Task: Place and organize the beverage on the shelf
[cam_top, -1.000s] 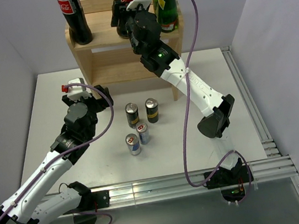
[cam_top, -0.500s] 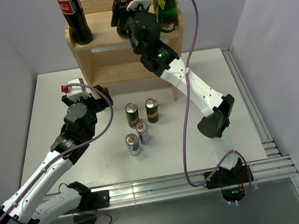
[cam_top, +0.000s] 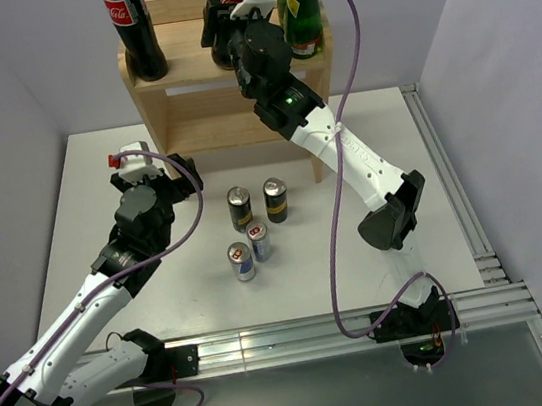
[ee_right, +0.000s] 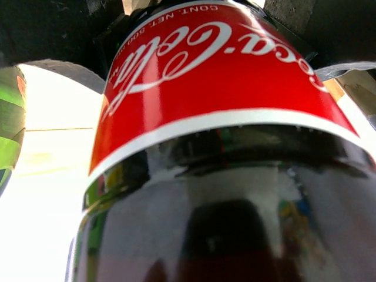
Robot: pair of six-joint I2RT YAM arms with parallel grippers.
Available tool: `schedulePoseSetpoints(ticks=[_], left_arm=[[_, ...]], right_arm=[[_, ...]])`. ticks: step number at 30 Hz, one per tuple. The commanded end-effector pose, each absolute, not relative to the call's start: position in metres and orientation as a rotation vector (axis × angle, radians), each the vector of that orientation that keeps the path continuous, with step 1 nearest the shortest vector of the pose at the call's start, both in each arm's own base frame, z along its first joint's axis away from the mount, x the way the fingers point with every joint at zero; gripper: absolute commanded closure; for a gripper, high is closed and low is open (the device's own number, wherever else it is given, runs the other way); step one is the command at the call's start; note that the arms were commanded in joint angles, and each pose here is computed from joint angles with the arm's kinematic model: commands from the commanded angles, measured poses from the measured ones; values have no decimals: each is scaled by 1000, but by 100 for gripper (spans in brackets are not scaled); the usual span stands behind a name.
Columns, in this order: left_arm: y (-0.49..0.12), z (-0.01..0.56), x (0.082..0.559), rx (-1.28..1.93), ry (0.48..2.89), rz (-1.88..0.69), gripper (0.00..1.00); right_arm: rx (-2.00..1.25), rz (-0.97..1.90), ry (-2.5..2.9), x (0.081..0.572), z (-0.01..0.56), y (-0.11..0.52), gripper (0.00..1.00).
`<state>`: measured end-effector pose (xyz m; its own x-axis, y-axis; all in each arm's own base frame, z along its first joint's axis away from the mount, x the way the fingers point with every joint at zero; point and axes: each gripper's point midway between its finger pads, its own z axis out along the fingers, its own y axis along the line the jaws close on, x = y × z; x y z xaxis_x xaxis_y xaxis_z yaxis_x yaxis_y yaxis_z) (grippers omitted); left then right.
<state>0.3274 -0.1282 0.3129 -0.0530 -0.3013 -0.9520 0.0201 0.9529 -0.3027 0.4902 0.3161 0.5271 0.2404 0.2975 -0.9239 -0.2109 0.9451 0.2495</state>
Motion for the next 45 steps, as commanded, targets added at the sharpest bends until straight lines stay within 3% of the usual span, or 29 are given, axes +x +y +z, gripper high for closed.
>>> schedulePoseSetpoints(ticks=[1, 18, 30, 45], left_arm=[[-130, 321, 330, -236, 1572, -302, 1], [-127, 321, 330, -245, 1569, -304, 1], [-126, 321, 330, -246, 1569, -301, 1], [-126, 320, 330, -247, 1569, -302, 1]], right_arm=[[10, 292, 1463, 511, 445, 342, 47], [-2, 286, 1473, 510, 439, 346, 26], [6, 281, 1470, 510, 436, 344, 28], [-14, 288, 1494, 511, 425, 352, 21]])
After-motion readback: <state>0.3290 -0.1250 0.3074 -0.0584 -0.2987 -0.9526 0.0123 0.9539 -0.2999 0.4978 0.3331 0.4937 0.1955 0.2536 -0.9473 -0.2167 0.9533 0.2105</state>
